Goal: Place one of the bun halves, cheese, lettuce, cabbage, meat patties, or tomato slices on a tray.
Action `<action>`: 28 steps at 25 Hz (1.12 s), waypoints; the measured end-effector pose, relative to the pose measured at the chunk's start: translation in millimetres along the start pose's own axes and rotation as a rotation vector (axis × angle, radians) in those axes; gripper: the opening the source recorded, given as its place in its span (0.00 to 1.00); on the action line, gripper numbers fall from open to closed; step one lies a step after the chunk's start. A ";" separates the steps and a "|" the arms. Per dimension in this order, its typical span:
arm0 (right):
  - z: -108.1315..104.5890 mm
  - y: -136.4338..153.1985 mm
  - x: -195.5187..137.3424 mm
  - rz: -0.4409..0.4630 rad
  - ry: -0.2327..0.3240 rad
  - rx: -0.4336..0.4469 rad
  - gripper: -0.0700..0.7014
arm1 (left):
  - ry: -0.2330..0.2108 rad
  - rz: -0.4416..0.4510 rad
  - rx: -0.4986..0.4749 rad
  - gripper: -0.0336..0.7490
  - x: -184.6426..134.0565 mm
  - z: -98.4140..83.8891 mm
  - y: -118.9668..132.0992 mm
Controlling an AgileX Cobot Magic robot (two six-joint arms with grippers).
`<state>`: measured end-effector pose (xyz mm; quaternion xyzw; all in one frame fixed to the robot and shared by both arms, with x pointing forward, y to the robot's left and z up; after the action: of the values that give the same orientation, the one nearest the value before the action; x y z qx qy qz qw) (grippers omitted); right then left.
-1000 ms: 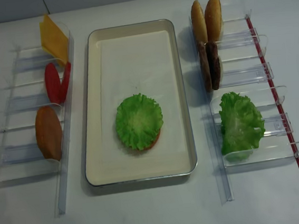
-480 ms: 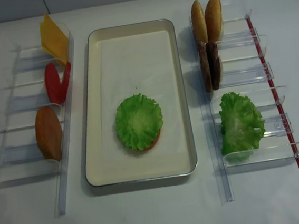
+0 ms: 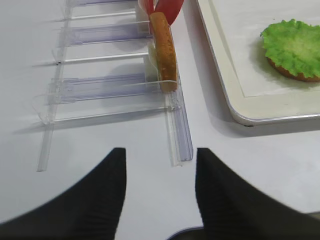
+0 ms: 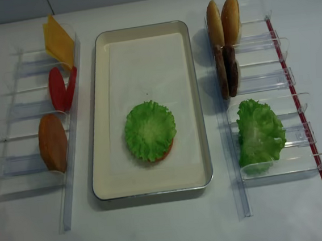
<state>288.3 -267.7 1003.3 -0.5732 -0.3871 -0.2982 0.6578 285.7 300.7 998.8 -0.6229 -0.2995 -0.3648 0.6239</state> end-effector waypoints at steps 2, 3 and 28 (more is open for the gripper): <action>-0.6 0.2 -0.3 0.001 0.011 -0.004 0.54 | 0.000 0.000 0.000 0.43 0.0 0.0 0.0; -2.0 0.2 -0.4 0.002 0.023 -0.012 0.54 | 0.000 0.000 0.000 0.43 0.0 0.0 0.0; -8.4 0.4 -0.7 0.001 0.082 -0.052 0.54 | 0.000 0.000 0.000 0.43 0.0 0.0 0.0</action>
<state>289.7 -275.9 1002.1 -0.5775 -0.3519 -0.3309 0.6581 285.7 300.7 998.8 -0.6229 -0.2995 -0.3648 0.6239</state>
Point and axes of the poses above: a point on each arm's last joint axis where the gripper is mounted, y pointing out along that axis toward the gripper, z along the wrist's bending axis when the last joint is at zero, x = y × z, the point moved 7 cm from there along y, pointing out along that axis toward the gripper, and after that the axes turned 3 degrees about y, right-handed, at the moved point
